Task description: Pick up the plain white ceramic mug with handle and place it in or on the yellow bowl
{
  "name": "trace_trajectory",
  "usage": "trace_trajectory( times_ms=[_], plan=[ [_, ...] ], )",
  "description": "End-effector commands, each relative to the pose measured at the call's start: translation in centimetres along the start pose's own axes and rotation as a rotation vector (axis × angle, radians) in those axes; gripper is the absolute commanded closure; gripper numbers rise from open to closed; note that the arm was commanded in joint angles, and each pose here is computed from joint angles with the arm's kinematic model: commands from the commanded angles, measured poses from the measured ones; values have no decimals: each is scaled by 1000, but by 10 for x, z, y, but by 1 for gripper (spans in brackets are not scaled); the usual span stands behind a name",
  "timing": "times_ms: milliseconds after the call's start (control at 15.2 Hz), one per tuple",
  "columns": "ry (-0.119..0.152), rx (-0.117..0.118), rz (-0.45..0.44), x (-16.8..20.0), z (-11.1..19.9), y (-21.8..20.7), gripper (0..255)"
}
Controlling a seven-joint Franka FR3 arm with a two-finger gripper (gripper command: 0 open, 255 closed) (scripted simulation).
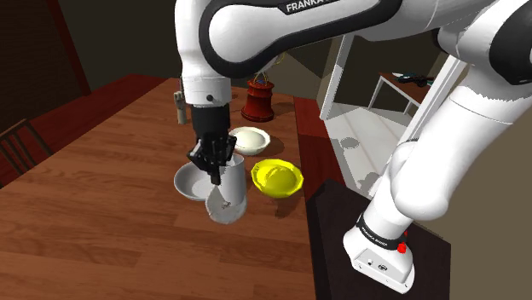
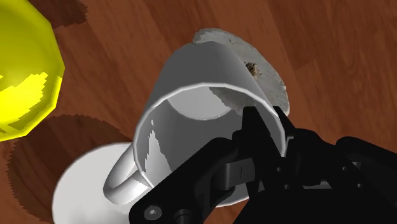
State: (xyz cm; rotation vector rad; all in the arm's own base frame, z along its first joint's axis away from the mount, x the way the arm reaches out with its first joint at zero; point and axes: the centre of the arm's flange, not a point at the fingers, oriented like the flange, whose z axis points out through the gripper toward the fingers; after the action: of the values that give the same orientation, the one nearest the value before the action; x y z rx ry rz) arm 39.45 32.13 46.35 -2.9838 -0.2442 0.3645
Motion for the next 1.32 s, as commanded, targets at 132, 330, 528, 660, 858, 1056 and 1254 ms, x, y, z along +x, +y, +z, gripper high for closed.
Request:
trace_trajectory(
  times_ms=[132,330,528,660,858,1056,1254],
  plan=[
    [0,0,0,-4,-15,10,255],
    [0,0,0,-9,-23,49,255],
    [0,0,0,-14,-30,87,255],
    [0,0,0,-18,-35,113,255],
    [0,0,0,-23,-43,152,255],
    [0,0,0,-28,-51,190,255],
    [0,0,0,-33,-59,229,255]
  ],
)
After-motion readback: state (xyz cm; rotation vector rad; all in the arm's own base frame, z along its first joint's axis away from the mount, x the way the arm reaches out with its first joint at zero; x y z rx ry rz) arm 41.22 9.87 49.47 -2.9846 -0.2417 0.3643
